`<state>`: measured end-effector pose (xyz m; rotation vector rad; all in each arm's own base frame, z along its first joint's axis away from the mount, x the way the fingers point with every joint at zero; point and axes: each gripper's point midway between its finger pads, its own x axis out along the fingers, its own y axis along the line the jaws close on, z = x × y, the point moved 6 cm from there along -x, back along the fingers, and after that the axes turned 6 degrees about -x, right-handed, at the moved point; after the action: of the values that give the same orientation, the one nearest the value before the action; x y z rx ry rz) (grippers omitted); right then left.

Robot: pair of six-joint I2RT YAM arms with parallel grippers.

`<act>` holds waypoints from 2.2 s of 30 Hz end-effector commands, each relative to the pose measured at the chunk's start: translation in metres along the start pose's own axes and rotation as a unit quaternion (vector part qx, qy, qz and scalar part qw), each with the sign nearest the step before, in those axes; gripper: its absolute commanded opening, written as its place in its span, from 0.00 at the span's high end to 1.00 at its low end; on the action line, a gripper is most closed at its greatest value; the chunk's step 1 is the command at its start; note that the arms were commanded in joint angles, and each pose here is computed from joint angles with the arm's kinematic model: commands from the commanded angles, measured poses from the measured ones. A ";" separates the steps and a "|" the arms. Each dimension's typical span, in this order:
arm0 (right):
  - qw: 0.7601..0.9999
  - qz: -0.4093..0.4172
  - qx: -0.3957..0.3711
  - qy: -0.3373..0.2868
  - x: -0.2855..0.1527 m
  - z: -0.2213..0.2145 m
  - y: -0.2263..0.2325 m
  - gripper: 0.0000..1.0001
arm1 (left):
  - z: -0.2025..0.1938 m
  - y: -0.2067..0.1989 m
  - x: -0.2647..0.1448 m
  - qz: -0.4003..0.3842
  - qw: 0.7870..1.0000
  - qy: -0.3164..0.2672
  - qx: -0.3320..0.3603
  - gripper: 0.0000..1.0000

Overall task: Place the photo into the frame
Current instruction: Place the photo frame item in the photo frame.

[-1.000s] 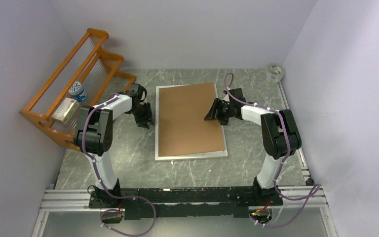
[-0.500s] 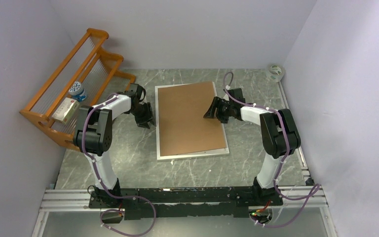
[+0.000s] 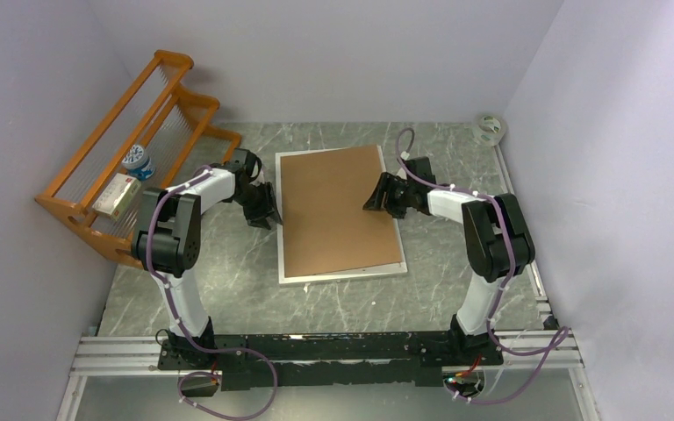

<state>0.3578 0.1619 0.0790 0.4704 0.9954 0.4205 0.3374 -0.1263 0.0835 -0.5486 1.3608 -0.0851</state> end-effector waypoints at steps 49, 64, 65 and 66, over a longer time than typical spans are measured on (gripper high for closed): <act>0.964 0.211 -0.098 -0.132 -0.003 0.044 0.009 0.44 | 0.008 0.012 -0.035 -0.042 0.997 -0.059 -0.031 0.39; 0.983 0.031 -0.109 -0.145 -0.035 0.034 -0.014 0.22 | 0.010 0.011 -0.034 -0.043 0.997 -0.053 -0.030 0.38; 0.984 0.026 -0.108 -0.142 -0.038 0.033 -0.013 0.23 | 0.010 0.012 -0.033 -0.042 0.997 -0.053 -0.030 0.38; 0.985 0.022 -0.104 -0.138 -0.041 0.031 -0.012 0.24 | 0.010 0.012 -0.032 -0.042 0.997 -0.052 -0.030 0.38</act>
<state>0.3689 0.1375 0.0986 0.4304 0.6951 0.5742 0.3324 -0.1001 0.0959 -0.6459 1.2797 -0.0475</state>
